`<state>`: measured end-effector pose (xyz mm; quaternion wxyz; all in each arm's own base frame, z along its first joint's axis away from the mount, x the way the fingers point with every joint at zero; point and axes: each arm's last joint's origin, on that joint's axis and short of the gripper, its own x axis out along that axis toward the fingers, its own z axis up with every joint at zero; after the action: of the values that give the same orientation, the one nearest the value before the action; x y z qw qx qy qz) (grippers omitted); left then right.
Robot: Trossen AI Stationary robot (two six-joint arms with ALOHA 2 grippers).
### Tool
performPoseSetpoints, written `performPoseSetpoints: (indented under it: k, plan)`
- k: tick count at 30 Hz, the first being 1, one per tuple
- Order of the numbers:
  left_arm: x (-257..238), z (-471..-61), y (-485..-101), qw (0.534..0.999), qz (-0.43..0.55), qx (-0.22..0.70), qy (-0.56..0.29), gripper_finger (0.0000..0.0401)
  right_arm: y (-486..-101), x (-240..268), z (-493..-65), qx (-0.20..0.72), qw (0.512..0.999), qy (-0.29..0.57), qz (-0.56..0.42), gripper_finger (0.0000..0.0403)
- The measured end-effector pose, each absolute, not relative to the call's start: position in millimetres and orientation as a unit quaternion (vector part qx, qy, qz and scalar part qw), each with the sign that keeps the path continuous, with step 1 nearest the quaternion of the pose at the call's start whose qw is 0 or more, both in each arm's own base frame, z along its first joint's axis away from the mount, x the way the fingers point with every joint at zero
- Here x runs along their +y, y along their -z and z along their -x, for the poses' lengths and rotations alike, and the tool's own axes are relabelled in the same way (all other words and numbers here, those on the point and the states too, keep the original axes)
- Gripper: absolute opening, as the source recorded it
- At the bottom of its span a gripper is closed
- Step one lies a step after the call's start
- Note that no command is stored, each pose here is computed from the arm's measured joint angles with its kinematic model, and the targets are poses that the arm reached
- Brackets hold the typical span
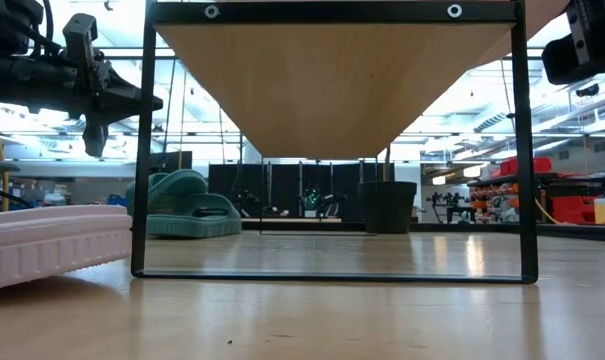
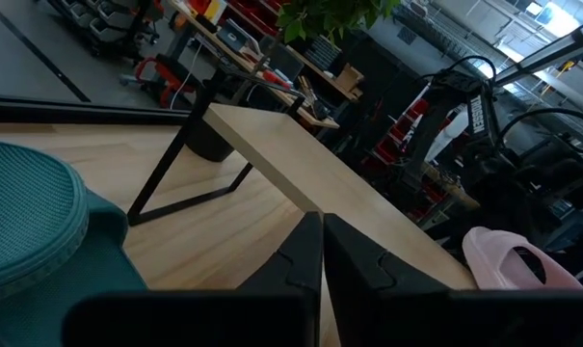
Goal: Pick and place slides into the shelf
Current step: Put the right pink slide on the shelf
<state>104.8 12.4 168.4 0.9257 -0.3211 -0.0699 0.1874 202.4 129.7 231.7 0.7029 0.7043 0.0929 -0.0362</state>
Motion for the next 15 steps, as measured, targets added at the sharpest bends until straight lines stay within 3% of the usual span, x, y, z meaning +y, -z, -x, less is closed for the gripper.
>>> performPoseSetpoints:
  k: [15]
  plan:
    - [12.4, -104.8, -168.4, 0.926, 0.321, -0.070, -0.188, 0.0019, -231.6, 130.3, -202.4, 0.101, 0.699, 0.030, -0.708, 0.0007]
